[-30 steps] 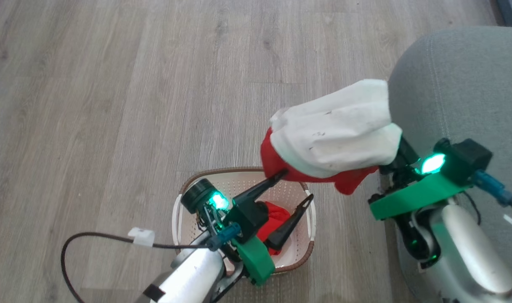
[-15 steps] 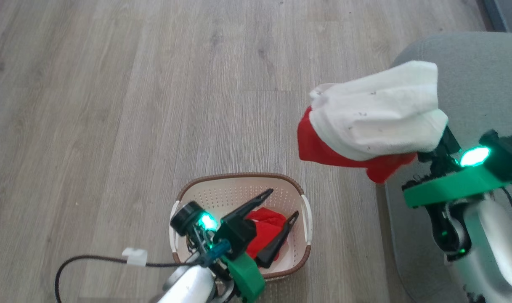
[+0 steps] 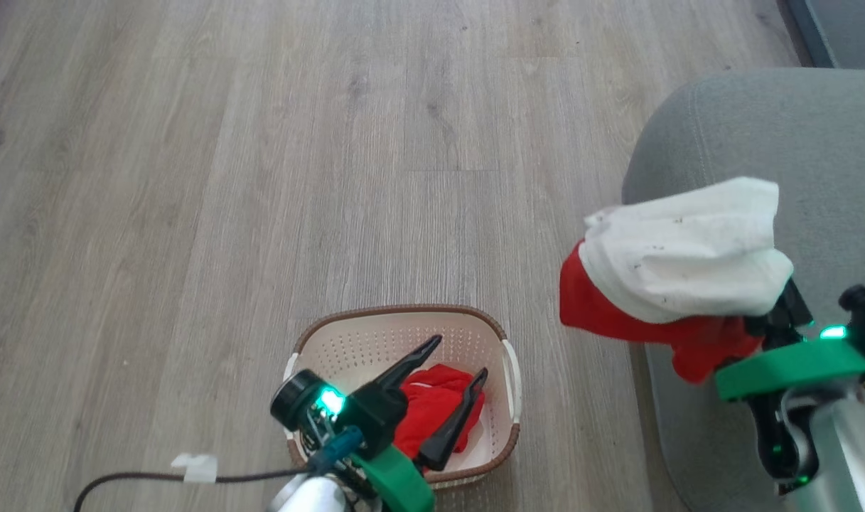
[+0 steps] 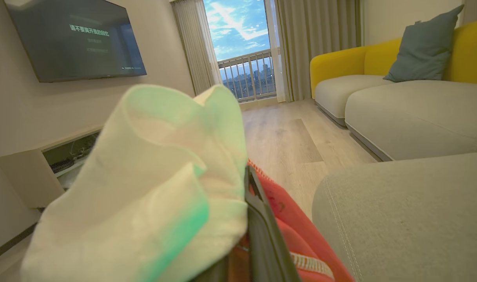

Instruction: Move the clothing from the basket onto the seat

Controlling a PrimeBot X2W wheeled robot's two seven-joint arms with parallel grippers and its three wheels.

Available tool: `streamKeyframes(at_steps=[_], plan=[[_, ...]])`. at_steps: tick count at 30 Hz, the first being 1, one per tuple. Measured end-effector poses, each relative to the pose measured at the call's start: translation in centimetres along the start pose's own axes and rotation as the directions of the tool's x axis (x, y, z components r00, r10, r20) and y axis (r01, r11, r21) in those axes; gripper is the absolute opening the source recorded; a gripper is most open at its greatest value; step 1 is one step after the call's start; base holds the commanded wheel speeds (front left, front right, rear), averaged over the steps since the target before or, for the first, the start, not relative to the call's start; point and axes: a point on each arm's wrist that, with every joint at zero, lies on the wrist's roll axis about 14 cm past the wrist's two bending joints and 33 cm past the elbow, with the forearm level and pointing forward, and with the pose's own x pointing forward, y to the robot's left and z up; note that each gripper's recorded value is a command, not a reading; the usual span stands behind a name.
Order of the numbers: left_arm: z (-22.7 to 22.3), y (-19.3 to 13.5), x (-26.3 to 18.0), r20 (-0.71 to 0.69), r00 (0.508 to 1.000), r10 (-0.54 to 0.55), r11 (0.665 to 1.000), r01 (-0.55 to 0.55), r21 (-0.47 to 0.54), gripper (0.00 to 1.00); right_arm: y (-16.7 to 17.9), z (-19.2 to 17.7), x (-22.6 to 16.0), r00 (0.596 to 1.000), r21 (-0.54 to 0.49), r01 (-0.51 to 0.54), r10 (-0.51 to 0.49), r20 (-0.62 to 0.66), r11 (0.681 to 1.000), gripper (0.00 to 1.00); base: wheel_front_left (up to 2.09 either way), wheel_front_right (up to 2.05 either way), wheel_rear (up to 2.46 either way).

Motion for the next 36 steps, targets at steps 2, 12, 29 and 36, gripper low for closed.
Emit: streamKeyframes(at_steps=[2,12,29,36], plan=[[0.0,-0.1,-0.3,0.001,1.000,0.006,1.000,-0.006,-0.012,1.00,-0.4,-0.4,-0.5,1.000,0.008,0.021,-0.021,-0.012,1.000,0.00,0.00,0.00,0.00],[0.0,-0.1,-0.3,0.008,1.000,0.014,0.998,-0.014,-0.060,1.00,-1.3,-1.4,-1.0,0.998,0.017,0.056,-0.055,-0.038,0.998,0.00,0.00,0.00,0.00],[-0.6,-2.3,1.8,0.002,0.997,-0.082,0.993,0.082,-0.085,1.00,-5.0,1.0,-3.0,0.986,-0.012,0.168,-0.167,0.022,0.986,0.00,0.00,0.00,0.00],[-0.8,-4.8,3.6,0.006,0.983,-0.185,0.977,0.184,-0.102,1.00,-7.9,3.0,-4.9,0.965,-0.045,0.255,-0.252,0.069,0.966,0.00,0.00,0.00,0.00]])
